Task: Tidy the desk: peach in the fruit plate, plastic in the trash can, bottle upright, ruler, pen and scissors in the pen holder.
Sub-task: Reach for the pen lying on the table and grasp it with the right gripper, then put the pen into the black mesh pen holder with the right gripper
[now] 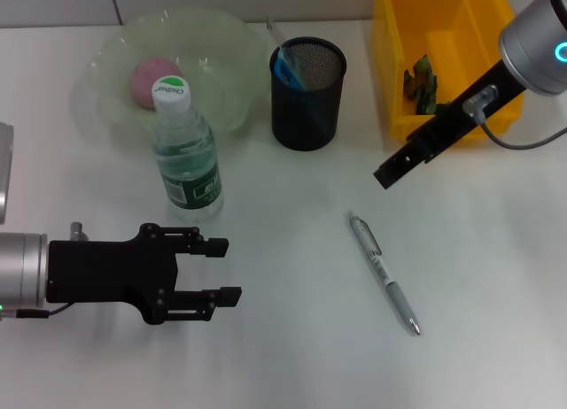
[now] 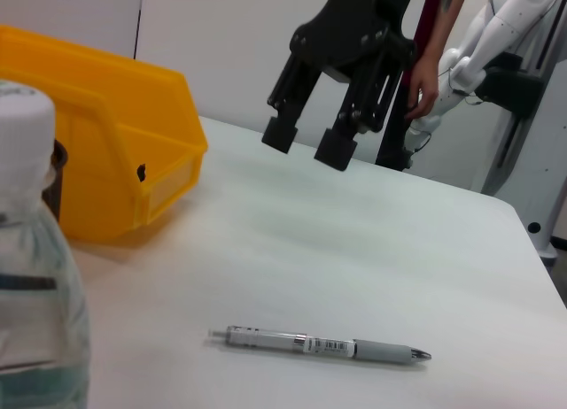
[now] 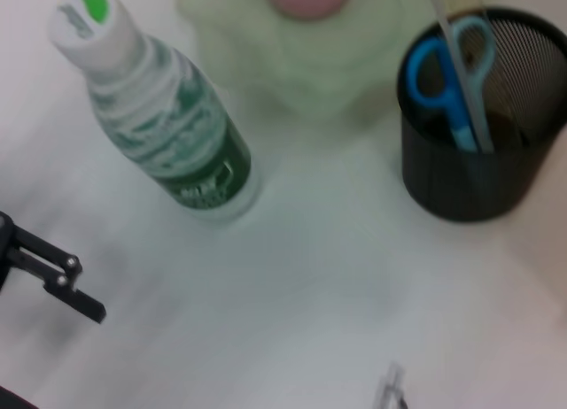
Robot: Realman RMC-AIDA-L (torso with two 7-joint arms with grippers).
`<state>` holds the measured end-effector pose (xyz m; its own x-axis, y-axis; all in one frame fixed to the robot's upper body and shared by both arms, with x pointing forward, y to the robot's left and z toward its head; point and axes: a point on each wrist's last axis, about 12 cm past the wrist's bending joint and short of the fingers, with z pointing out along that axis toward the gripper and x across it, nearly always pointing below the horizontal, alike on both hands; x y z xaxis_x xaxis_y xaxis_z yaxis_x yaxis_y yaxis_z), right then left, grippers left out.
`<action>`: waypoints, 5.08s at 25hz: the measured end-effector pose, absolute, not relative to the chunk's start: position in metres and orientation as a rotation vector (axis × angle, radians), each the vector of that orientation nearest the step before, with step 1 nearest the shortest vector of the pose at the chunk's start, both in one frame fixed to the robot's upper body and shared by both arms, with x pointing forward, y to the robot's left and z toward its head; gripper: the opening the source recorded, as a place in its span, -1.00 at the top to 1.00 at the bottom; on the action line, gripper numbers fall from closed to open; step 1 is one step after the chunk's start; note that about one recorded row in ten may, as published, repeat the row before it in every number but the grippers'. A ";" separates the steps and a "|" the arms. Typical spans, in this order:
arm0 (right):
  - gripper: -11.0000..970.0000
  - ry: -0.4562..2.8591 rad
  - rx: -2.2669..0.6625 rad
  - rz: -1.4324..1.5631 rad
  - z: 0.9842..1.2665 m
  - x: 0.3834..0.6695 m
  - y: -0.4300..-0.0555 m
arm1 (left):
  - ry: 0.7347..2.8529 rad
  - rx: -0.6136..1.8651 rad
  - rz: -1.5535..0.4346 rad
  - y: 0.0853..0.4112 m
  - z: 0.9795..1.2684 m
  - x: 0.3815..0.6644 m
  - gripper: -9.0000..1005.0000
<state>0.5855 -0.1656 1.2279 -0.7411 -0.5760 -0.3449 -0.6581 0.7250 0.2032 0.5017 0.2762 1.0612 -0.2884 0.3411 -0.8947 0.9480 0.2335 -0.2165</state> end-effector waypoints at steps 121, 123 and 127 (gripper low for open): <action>0.59 2.622 -1.090 0.210 1.147 0.573 -0.114 | 1.794 1.194 -1.039 0.290 1.054 0.484 -0.36; 0.58 2.590 -1.058 0.223 1.157 0.575 -0.119 | 1.793 1.193 -1.039 0.291 1.054 0.484 -0.36; 0.56 2.432 -0.996 0.283 1.186 0.584 -0.140 | 1.792 1.191 -1.040 0.291 1.054 0.484 -0.36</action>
